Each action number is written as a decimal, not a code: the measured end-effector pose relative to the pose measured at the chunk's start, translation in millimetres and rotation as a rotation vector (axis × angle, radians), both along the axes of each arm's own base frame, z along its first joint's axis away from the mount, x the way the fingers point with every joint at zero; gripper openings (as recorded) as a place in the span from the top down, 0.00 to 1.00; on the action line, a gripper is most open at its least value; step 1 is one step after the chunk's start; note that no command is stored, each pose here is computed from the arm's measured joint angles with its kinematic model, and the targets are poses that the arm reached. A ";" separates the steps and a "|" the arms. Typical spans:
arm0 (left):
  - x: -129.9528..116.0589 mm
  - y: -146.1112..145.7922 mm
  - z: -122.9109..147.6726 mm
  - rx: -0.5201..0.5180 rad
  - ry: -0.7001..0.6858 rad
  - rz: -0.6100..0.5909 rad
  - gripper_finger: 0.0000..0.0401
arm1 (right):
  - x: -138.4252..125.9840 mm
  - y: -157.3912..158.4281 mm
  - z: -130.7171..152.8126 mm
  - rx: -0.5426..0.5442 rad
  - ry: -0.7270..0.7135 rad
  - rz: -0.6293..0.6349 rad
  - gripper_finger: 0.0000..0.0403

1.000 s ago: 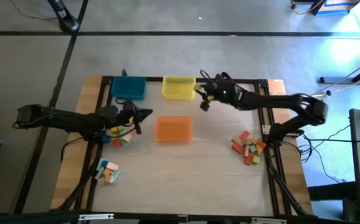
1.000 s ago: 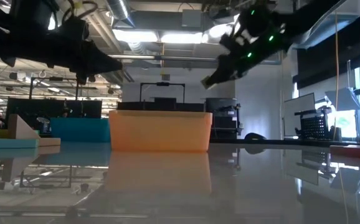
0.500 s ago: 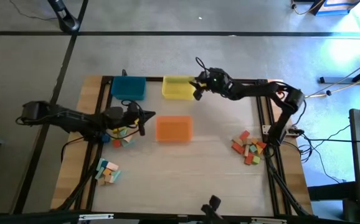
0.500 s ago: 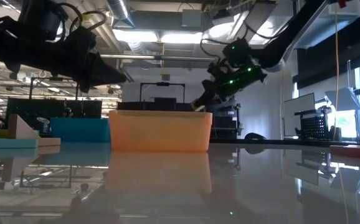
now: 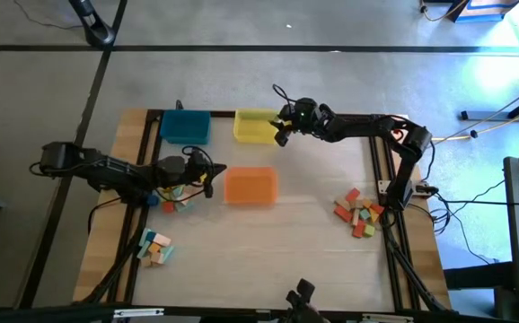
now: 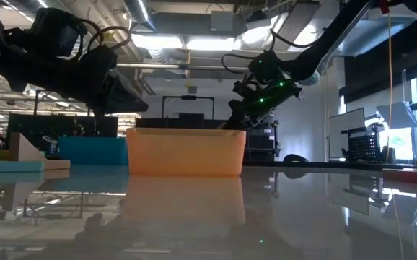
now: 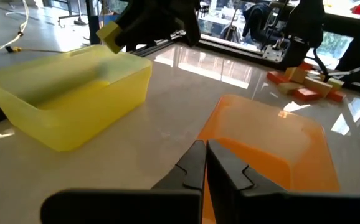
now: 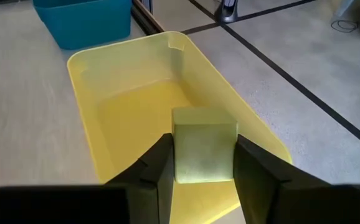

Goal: Sort blocks by size
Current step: Put the green square block into the yellow bin, then put the brown square block into the yellow bin

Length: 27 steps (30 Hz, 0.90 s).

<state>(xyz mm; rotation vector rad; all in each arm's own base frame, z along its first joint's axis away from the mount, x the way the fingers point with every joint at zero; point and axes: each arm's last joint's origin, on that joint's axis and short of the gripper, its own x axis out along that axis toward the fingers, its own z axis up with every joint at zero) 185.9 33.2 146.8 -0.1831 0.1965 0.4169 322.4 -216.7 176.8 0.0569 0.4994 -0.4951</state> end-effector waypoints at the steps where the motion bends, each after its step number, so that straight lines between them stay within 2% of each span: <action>1: 0.3 0.0 0.0 0.001 -0.003 0.000 0.99 | -0.1 0.0 -0.1 0.001 0.001 0.000 0.66; 11: 0.7 0.0 -0.1 0.000 -0.008 0.000 0.99 | -2.0 1.4 2.2 0.002 0.019 0.005 0.43; 15: 0.6 0.0 -0.3 -0.005 -0.007 0.001 0.99 | -9.6 17.4 27.8 -0.038 0.069 0.061 0.39; 20: 0.6 0.0 -0.4 -0.005 -0.006 0.001 0.99 | -33.5 70.1 75.0 -0.048 0.200 0.191 0.38; 27: 0.6 0.0 -0.3 -0.002 -0.006 0.000 0.99 | -93.7 160.9 129.2 0.022 0.297 0.288 0.38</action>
